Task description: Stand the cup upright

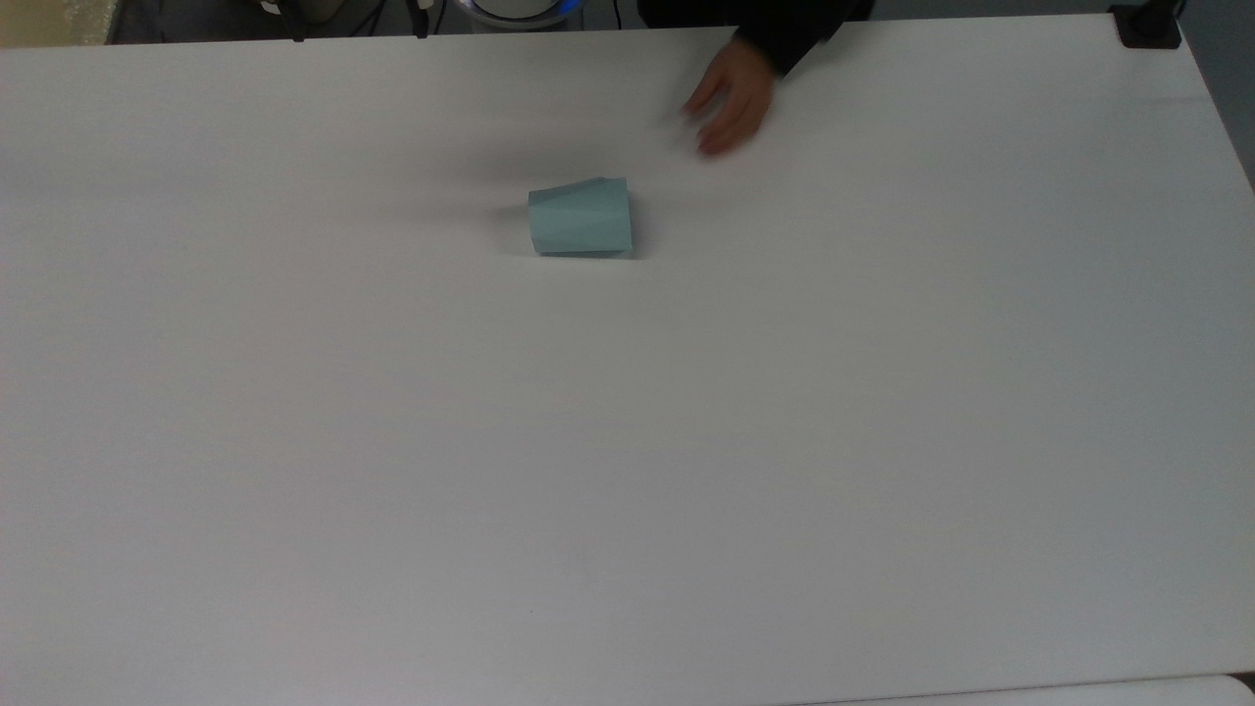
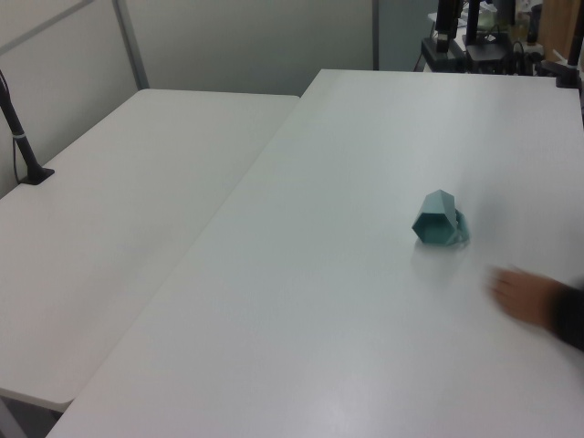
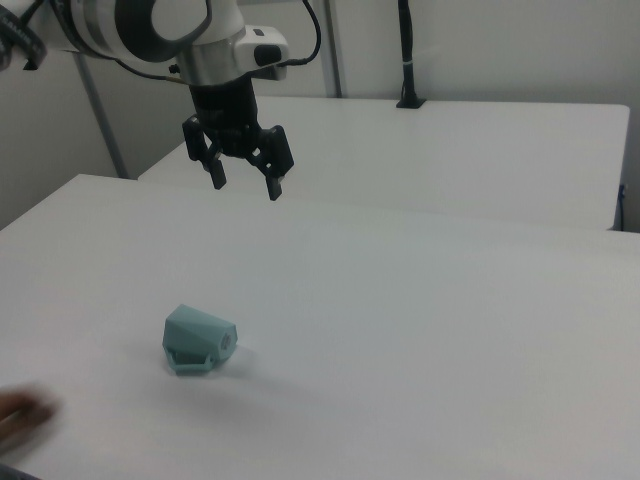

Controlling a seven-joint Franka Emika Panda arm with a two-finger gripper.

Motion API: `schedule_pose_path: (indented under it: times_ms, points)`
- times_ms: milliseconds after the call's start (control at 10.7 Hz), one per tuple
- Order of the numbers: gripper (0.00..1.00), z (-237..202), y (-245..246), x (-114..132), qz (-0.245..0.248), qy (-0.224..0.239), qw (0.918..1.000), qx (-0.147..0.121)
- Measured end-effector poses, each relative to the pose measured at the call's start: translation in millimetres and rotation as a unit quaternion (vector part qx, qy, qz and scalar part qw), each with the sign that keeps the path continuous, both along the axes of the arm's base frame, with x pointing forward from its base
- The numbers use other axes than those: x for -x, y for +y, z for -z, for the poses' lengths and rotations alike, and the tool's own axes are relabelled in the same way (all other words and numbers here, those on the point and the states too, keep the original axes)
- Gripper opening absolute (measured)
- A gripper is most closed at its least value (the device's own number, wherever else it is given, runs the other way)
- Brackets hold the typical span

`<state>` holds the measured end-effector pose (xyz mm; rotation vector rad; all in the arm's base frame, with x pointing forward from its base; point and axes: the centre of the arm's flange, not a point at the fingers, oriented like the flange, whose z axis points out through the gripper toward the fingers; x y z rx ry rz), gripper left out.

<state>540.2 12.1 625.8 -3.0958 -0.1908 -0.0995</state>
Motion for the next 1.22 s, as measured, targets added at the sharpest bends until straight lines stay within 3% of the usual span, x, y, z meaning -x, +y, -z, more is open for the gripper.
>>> schedule_pose_path:
  times_ms: [94,281,374,748,935,1216]
  points:
    - [1.0,0,0,0,0.0,0.0,1.0,0.0]
    - [1.0,1,-13,-1,0.005,0.0,0.9994,0.035]
    - [1.0,1,-18,-1,0.009,0.001,0.9992,0.038]
    - [1.0,2,-20,-1,0.011,0.002,0.9992,0.038]
    - [1.0,-2,-16,2,0.021,0.001,0.9997,0.012]
    - [1.0,-8,23,12,0.035,0.001,0.9993,0.012]
